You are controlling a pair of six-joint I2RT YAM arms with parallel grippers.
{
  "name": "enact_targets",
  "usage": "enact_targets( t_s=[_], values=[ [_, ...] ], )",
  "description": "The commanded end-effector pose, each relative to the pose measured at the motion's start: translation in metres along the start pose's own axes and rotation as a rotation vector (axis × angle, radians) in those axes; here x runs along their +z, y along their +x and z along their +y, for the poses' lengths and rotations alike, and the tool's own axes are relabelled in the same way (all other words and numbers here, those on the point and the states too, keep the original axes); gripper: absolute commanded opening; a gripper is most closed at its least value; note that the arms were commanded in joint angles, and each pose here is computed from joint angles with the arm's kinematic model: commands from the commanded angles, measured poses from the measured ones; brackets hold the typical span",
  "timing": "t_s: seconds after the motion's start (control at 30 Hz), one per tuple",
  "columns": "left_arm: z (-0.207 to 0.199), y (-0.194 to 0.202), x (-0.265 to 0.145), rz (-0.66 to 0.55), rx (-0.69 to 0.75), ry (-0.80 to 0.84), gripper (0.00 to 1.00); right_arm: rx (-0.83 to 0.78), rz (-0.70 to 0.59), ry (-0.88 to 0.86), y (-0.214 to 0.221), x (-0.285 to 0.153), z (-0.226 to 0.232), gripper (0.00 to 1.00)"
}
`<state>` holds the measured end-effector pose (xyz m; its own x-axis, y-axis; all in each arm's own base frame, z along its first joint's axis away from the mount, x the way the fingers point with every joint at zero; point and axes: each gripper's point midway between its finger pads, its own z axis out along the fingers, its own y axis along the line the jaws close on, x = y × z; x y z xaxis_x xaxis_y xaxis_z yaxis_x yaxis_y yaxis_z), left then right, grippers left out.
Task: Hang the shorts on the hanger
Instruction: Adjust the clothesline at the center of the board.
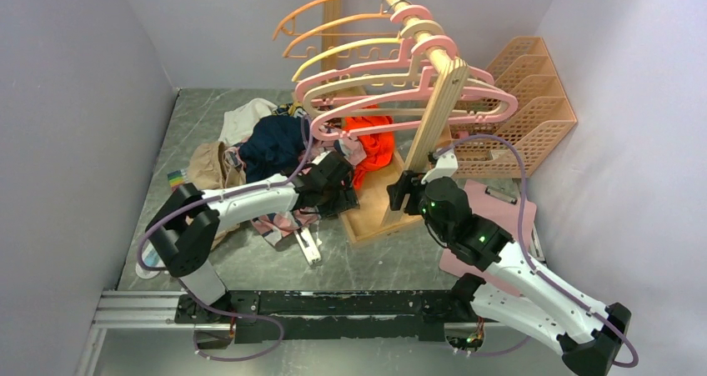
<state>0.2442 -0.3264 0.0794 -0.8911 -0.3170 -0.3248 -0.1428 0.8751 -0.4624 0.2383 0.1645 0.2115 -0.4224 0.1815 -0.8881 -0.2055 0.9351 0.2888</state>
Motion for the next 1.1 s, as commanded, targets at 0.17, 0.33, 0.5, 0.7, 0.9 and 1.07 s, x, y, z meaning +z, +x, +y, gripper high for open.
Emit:
enact_targets(
  t_s=[0.17, 0.33, 0.5, 0.7, 0.9, 1.07],
  values=[
    [0.021, 0.014, 0.016, 0.037, -0.008, -0.090, 0.71, -0.005, 0.087, 0.049, 0.026, -0.006, -0.017, 0.70],
    [0.031, 0.016, 0.029, 0.040, 0.003, -0.132, 0.44, -0.004, 0.086, 0.070, 0.027, -0.004, -0.021, 0.70],
    [0.032, 0.011, 0.031, 0.025, 0.003, -0.135, 0.12, -0.026, 0.069, 0.061, 0.021, 0.002, -0.016, 0.67],
    [0.043, 0.007, 0.033, 0.022, -0.027, -0.152, 0.07, -0.053, 0.061, 0.049, 0.020, 0.008, -0.012, 0.48],
    [0.054, 0.008, 0.023, -0.016, -0.095, -0.142, 0.07, -0.097, 0.056, 0.003, 0.021, 0.013, -0.005, 0.28],
    [0.065, 0.007, 0.012, -0.051, -0.161, -0.147, 0.07, -0.130, 0.051, -0.042, 0.019, 0.016, 0.003, 0.10]
  ],
)
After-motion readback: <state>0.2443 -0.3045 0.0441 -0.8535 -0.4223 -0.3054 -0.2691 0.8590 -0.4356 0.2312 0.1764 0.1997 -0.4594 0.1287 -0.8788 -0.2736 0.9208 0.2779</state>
